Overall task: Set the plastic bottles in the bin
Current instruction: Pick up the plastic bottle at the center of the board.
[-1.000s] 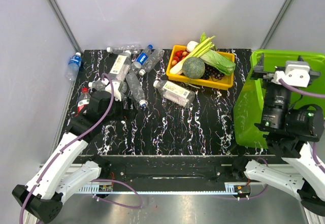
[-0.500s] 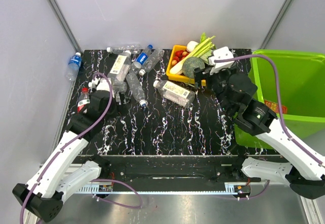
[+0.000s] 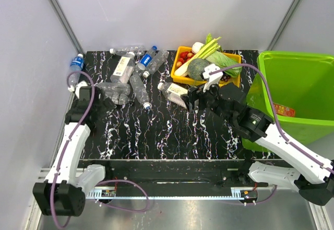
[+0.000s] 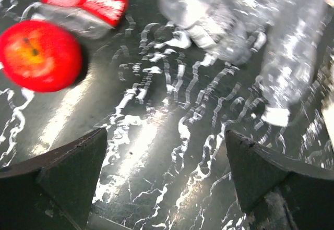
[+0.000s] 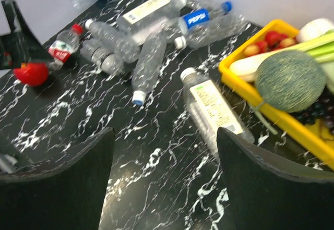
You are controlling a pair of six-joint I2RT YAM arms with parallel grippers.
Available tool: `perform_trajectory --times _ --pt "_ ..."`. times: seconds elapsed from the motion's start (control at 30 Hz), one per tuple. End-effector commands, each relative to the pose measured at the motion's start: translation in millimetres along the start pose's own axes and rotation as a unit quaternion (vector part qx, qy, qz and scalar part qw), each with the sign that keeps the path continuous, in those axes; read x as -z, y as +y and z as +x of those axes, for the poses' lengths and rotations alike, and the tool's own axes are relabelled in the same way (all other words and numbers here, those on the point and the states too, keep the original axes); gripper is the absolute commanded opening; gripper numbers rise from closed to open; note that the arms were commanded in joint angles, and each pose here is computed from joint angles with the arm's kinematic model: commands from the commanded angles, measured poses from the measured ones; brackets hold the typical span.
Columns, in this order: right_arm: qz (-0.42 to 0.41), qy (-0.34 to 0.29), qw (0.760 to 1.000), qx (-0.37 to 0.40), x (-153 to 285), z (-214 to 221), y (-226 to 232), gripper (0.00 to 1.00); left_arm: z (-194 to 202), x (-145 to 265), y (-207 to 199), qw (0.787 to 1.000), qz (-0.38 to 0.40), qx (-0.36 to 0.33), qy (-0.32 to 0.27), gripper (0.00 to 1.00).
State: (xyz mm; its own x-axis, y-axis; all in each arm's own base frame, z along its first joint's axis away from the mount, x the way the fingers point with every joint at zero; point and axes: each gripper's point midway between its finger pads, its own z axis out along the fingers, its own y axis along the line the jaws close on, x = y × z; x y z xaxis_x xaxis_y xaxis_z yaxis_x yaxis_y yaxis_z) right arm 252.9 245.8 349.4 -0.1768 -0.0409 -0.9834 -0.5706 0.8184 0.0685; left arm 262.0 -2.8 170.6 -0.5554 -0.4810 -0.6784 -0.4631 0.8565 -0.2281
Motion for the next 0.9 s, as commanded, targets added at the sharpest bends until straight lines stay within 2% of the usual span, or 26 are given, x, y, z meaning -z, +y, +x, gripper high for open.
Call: perform_trajectory --times 0.0,0.1,0.23,0.37,0.47,0.6,0.7,0.87 --pt "-0.057 -0.021 0.997 -0.047 16 -4 18 0.83 -3 -20 39 0.989 -0.066 0.132 0.020 0.99" --pt "-0.070 -0.026 0.995 -0.060 24 -1 21 0.83 -4 -31 72 0.977 -0.112 0.182 0.025 0.99" --pt "-0.092 -0.026 0.994 -0.056 32 3 26 0.83 -32 -34 110 0.965 -0.193 0.173 -0.037 0.99" --pt "-0.101 -0.027 0.994 -0.041 38 2 27 0.84 -56 -36 109 0.970 -0.181 0.153 -0.046 0.99" --pt "-0.109 -0.030 0.993 -0.034 41 -3 29 0.85 -62 -45 102 0.978 -0.167 0.127 -0.022 0.99" --pt "-0.115 -0.035 0.992 -0.032 46 -6 30 0.85 -44 -51 139 0.951 -0.260 0.164 0.026 0.99" --pt "-0.117 -0.037 0.992 -0.034 51 -6 29 0.85 -33 -57 140 0.951 -0.242 0.188 0.041 0.99" --pt "-0.108 -0.039 0.993 -0.038 55 -4 24 0.85 -54 -46 123 0.966 -0.176 0.186 -0.023 0.98"
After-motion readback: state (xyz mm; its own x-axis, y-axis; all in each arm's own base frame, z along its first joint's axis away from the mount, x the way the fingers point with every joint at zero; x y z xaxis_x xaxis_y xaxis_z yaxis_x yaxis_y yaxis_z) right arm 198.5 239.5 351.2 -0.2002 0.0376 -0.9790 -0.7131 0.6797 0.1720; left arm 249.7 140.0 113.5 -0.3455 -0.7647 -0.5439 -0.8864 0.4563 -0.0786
